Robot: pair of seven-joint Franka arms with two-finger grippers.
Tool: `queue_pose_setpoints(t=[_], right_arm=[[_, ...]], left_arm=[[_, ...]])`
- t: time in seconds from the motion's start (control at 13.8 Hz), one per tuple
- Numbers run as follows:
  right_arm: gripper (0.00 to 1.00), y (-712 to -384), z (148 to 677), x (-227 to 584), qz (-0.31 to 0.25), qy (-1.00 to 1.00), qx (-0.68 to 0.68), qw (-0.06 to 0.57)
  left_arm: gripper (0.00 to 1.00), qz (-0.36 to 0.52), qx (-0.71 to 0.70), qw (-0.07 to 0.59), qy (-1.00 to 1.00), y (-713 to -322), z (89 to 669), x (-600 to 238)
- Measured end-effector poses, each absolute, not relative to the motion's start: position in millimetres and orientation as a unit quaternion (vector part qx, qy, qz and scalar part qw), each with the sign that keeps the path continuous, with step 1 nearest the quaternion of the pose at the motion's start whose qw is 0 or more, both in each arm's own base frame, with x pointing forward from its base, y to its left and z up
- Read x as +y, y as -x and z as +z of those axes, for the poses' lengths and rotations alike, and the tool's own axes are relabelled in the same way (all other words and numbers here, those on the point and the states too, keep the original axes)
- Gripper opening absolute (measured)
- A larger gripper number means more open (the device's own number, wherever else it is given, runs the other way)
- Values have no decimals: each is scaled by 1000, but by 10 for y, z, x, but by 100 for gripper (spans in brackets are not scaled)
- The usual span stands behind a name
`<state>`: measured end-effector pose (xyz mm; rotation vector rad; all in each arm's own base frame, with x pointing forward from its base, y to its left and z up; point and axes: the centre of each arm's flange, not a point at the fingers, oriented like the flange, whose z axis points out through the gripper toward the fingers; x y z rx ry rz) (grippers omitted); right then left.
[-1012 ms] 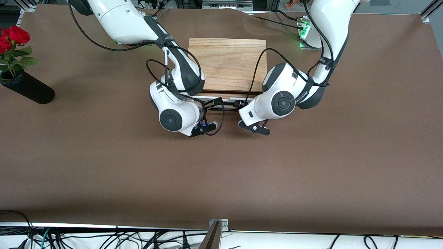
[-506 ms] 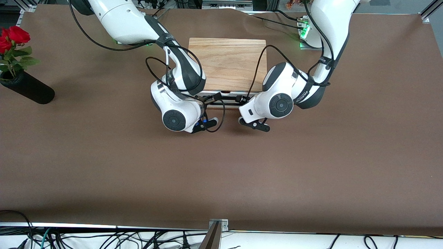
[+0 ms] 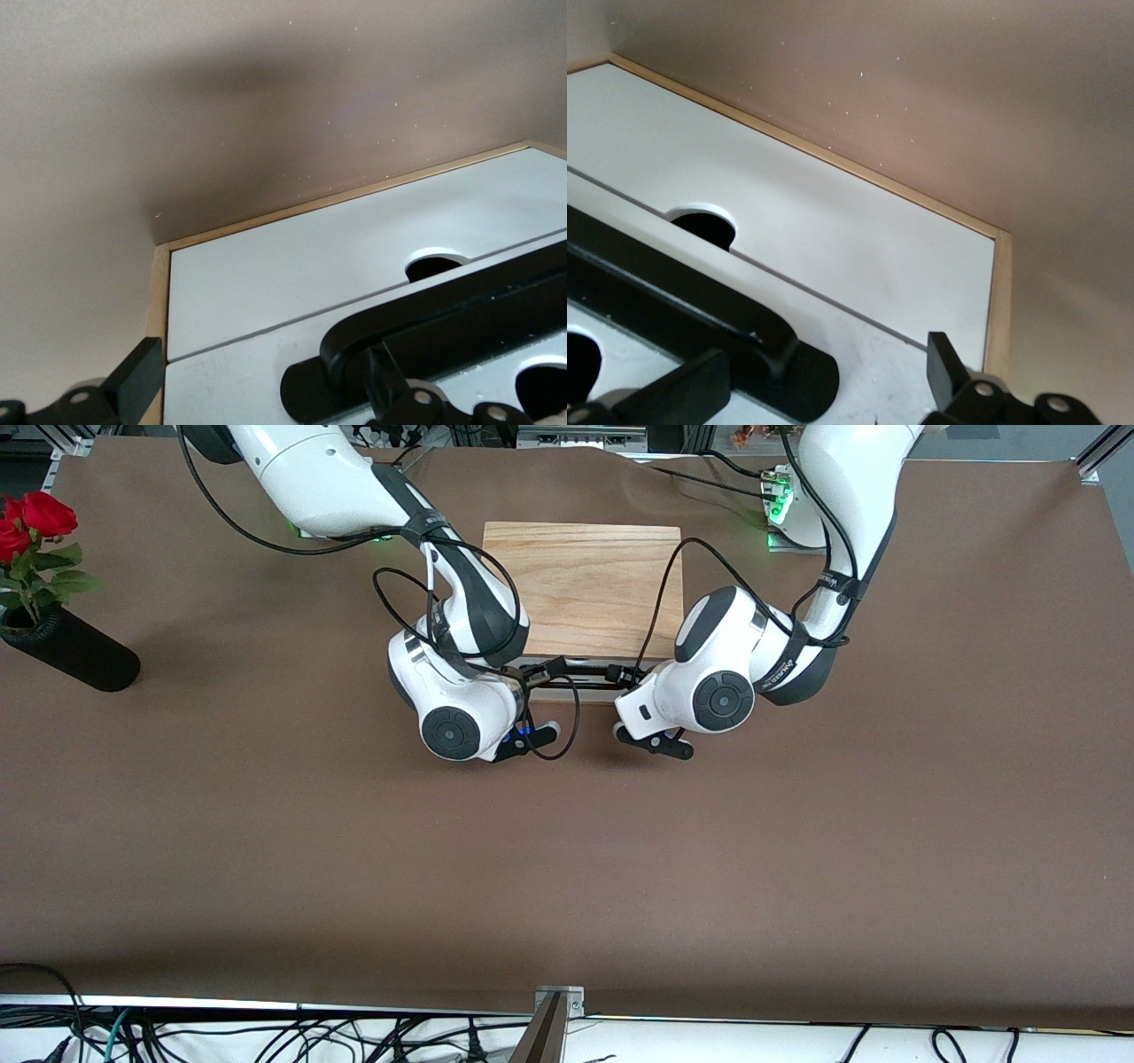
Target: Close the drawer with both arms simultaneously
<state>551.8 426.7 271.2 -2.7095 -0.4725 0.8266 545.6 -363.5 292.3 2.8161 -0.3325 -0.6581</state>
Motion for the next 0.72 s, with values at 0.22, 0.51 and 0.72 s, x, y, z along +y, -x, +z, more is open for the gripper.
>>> queue_pose_setpoints(t=[0.22, 0.51, 0.72], right_arm=[[100, -5576, 2761, 4245, 278, 937, -160, 141], [100, -5745, 3041, 4257, 238, 945, -160, 155], [100, -6095, 3478, 4043, 181, 960, -145, 160]], left_arm=[[100, -198, -105, 125, -967, -5612, 3259, -3490], [100, -157, -68, 138, -975, -5880, 4113, -2777], [100, -101, -57, 82, -990, -5964, 4744, -2111]])
